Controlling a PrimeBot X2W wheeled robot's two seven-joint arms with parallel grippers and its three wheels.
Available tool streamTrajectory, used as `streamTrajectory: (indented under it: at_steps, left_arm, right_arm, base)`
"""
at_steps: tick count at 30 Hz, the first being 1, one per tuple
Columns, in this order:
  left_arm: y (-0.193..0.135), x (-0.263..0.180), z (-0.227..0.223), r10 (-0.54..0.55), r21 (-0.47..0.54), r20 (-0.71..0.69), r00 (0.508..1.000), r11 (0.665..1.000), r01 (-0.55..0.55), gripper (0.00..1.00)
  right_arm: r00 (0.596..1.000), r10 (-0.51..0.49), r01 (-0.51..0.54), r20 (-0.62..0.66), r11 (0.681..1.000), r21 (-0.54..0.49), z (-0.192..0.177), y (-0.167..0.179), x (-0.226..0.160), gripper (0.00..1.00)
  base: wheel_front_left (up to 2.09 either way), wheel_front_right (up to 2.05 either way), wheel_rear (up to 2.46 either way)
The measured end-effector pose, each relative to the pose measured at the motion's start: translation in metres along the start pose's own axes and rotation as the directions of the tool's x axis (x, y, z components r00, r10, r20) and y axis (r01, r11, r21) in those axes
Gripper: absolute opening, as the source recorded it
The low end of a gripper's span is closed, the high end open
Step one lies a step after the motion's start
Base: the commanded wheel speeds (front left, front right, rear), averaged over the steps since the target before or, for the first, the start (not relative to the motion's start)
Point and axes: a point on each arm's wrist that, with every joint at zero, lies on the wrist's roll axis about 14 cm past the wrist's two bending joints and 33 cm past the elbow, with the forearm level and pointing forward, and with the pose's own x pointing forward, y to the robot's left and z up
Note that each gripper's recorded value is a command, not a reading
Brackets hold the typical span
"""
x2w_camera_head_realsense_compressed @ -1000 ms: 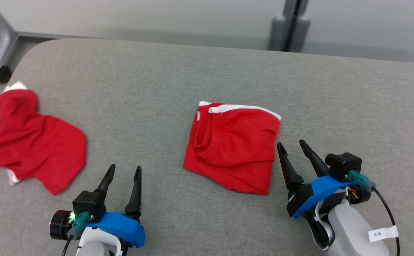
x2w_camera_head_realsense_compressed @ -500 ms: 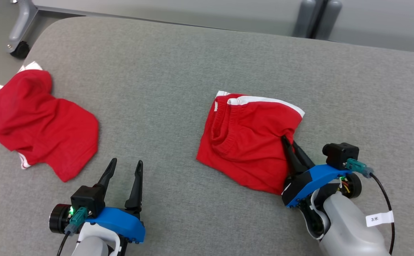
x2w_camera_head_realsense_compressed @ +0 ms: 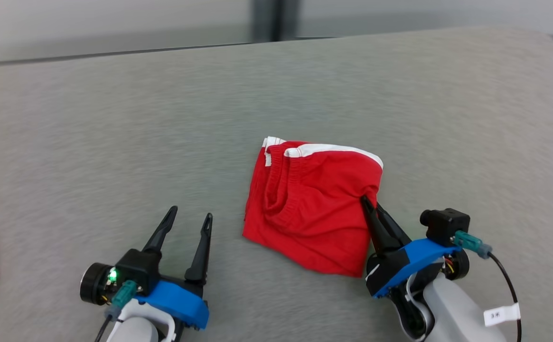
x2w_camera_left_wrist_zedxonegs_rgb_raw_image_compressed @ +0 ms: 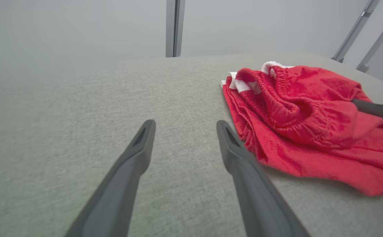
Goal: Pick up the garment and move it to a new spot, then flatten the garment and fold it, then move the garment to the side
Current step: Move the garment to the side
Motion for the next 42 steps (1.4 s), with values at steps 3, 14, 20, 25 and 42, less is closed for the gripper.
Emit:
streamTrajectory:
  at_steps: [3,14,20,25,42]
  left_arm:
    - [-0.035,0.020,0.000,-0.125,0.015,0.002,0.992,0.992,0.125,1.00]
    - [-0.128,0.040,-0.001,-0.409,0.047,-0.008,0.912,0.911,0.409,1.00]
    - [-0.122,0.035,-0.005,-0.405,0.064,-0.025,0.914,0.912,0.406,1.00]
    - [-0.096,0.030,-0.009,-0.348,0.069,-0.039,0.937,0.934,0.350,1.00]
    - [-0.022,0.017,-0.028,-0.185,0.063,-0.092,0.979,0.980,0.191,1.00]
  right_arm:
    - [0.997,-0.076,0.076,0.033,0.997,0.006,0.008,-0.026,-0.022,0.00]
    - [0.945,-0.297,0.297,0.138,0.955,0.026,0.032,-0.087,-0.100,0.00]
    - [0.939,-0.310,0.315,0.146,0.949,-0.008,0.035,-0.093,-0.103,0.00]
    - [0.941,-0.292,0.307,0.170,0.949,-0.073,0.053,-0.097,-0.081,0.00]
    - [0.782,-0.563,0.621,0.266,0.739,-0.263,0.112,-0.204,-0.070,0.00]
  base:
    - [0.00,0.00,0.00]
    - [0.00,0.00,0.00]
    - [0.00,0.00,0.00]
    - [0.00,0.00,0.00]
    - [0.00,0.00,0.00]
